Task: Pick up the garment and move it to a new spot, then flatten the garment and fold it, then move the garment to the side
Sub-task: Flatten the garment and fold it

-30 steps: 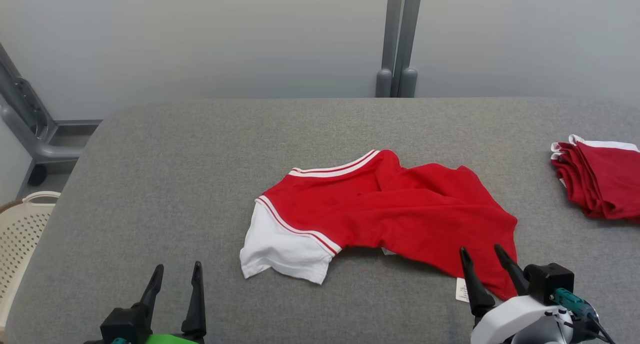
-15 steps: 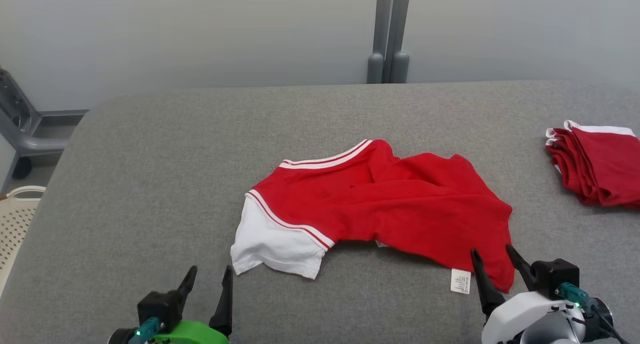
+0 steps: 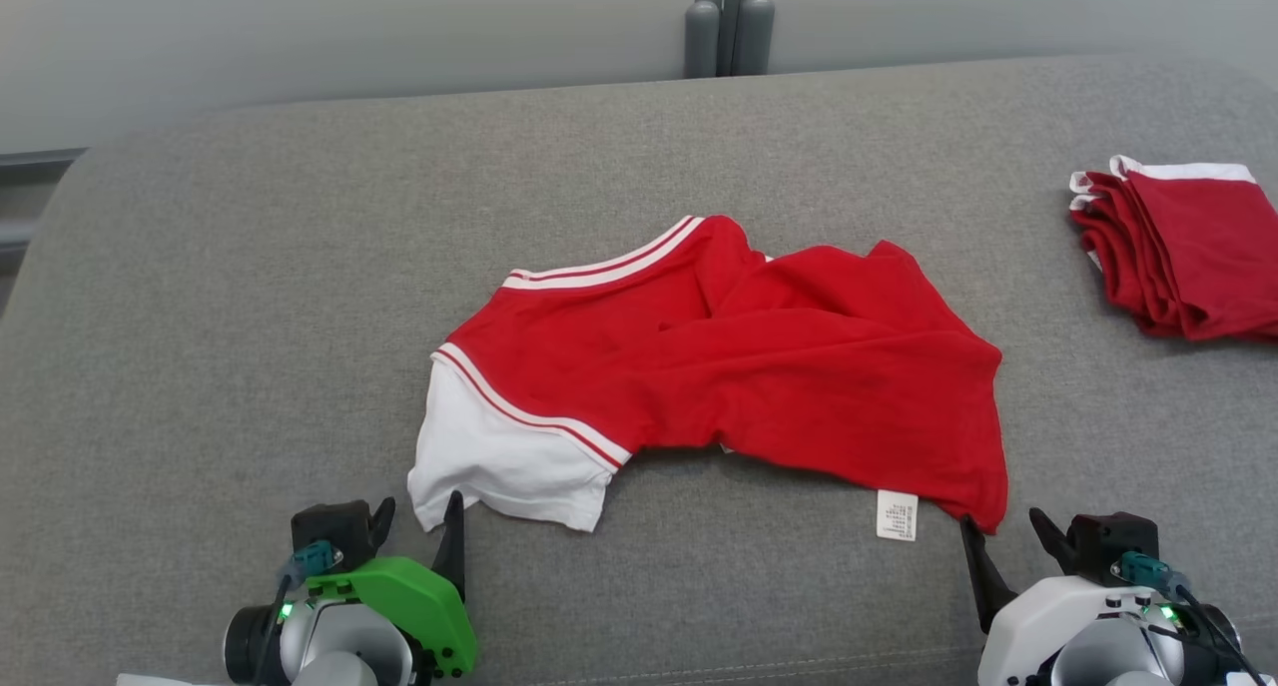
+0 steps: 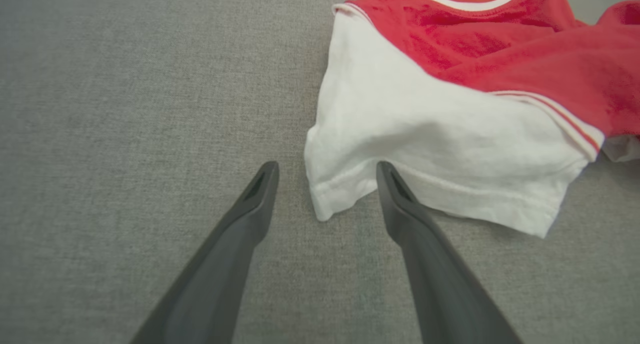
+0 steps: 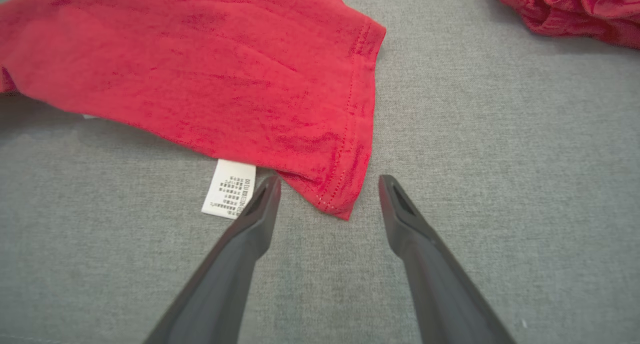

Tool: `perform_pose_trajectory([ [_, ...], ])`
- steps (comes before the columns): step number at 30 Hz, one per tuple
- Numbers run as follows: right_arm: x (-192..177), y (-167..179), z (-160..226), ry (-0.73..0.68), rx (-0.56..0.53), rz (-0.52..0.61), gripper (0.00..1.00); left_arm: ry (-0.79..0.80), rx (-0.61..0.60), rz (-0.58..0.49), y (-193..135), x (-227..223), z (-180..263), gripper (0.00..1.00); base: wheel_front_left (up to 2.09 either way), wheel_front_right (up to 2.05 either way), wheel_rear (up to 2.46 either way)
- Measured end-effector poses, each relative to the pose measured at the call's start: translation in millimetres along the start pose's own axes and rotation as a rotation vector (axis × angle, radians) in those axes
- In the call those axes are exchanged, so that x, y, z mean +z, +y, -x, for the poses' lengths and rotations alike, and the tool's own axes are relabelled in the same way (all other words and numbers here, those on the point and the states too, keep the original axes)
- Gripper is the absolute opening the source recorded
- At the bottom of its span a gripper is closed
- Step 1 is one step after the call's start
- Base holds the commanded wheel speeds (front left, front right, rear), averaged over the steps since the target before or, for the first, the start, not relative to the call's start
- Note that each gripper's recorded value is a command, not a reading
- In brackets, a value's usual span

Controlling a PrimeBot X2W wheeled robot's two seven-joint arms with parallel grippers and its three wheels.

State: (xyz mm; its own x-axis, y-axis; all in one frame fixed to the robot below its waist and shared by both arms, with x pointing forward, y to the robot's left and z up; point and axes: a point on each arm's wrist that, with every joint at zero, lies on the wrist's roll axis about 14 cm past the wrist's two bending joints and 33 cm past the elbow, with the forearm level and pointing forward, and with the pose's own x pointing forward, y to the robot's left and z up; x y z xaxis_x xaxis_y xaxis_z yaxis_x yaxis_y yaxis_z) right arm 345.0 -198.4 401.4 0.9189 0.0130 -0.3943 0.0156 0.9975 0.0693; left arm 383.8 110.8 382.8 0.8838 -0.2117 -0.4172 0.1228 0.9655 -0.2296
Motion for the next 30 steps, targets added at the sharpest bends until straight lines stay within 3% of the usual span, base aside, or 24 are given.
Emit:
perform_pose_trajectory([
  [6, -12.9, -4.8, -2.3, 0.035, -0.016, -0.020, 1.00, 0.065, -0.007, 0.014, -4.1, -14.4, -9.1, 1.00, 0.00, 0.00, 0.00],
  [30, -16.3, 2.1, -17.9, 0.057, 0.005, -0.020, 1.00, 0.027, -0.006, 0.047, -4.3, -7.9, 0.5, 1.00, 0.00, 0.00, 0.00],
])
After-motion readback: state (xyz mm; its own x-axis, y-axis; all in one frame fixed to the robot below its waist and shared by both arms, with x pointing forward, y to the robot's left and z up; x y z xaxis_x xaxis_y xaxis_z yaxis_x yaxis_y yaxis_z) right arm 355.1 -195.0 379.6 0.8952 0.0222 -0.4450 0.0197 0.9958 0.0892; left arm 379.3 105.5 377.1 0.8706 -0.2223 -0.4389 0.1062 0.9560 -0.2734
